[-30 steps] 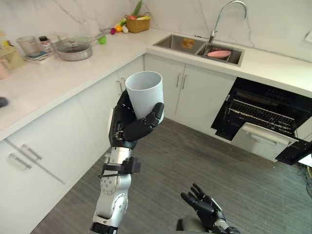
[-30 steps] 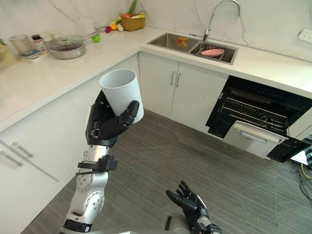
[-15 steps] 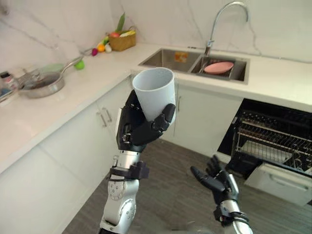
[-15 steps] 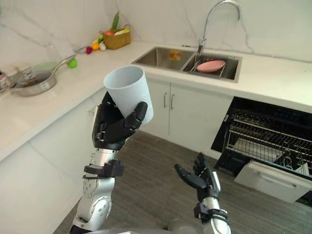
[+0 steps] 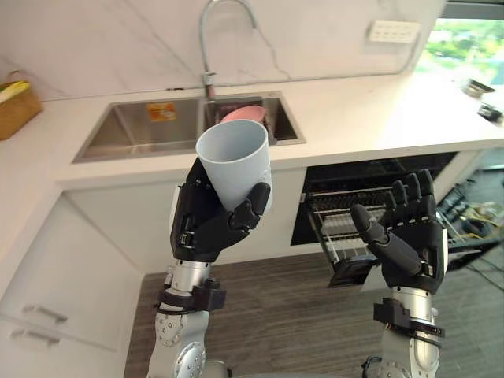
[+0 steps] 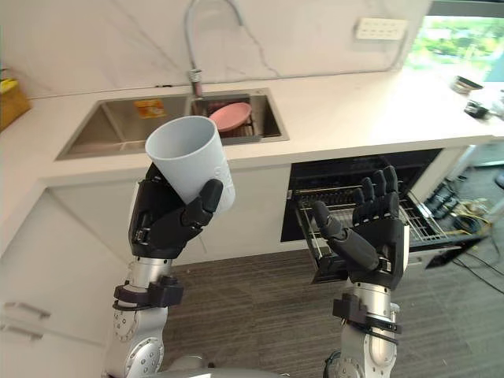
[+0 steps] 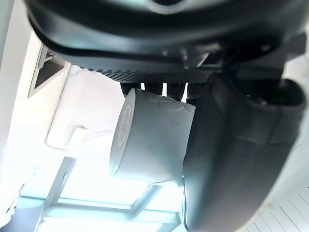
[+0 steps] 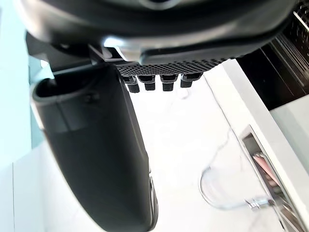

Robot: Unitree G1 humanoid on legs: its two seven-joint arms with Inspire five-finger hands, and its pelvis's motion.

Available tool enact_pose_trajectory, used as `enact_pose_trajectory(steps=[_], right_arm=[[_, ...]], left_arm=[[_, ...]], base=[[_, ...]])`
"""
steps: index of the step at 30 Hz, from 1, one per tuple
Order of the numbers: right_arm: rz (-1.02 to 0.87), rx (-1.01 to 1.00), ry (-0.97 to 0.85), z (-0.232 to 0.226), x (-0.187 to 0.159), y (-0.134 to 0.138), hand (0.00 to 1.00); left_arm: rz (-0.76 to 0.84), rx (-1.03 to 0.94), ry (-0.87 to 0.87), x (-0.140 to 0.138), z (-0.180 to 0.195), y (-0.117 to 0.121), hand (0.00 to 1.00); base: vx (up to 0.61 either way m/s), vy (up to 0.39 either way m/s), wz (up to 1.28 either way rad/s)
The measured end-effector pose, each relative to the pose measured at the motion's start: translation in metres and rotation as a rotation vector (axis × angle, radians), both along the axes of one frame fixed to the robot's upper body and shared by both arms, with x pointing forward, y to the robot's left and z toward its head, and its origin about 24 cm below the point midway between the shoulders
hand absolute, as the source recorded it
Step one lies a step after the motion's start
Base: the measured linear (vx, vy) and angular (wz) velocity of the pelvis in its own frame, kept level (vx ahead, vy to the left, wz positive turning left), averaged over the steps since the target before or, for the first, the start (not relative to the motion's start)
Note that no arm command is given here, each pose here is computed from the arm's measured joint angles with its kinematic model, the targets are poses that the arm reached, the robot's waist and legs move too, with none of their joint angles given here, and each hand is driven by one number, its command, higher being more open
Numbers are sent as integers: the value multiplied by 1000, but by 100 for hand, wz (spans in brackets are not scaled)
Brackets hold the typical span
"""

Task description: Walk over to the sink, pick up the cup, carry it to the dishwasher, place the cup inside the dishwasher, then close the dishwasher door

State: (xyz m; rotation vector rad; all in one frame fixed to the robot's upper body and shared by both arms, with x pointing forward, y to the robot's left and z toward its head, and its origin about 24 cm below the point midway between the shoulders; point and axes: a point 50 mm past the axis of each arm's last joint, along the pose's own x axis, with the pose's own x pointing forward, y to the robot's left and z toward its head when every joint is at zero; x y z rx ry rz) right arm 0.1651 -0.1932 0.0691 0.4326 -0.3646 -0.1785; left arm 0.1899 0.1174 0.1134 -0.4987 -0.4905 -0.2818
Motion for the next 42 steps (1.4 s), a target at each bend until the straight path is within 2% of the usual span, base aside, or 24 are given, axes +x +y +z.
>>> enact_pose_trajectory(steps=[5, 11, 18, 23, 28, 34, 40, 42], right_arm=[[59, 22, 10, -2, 4, 13, 100], [66, 6, 11, -3, 21, 10, 100], [103, 16, 26, -7, 22, 17, 100], [247, 13, -10, 1, 36, 33, 100], [282, -13, -51, 7, 40, 27, 100], [278, 6, -44, 1, 38, 23, 100], [276, 123, -135, 14, 30, 30, 100], [320, 125, -176, 21, 29, 36, 100]], left_arm=[[-7, 12, 13, 0, -2, -2, 0], [-2, 39, 111, 8, -19, 0, 0], [-13, 33, 109, 11, -19, -4, 0], [45, 29, 120, 9, -21, 5, 0], [79, 25, 222, -5, -41, 6, 0], [132, 63, 238, -3, -40, 3, 0], [245, 102, 229, 6, -31, -2, 0], [344, 134, 247, 6, -32, 1, 0]], base=[[128, 68, -109], [66, -63, -105], [-59, 34, -16], [40, -83, -11], [220, -12, -61], [262, 103, -44], [151, 65, 16], [115, 24, 9]])
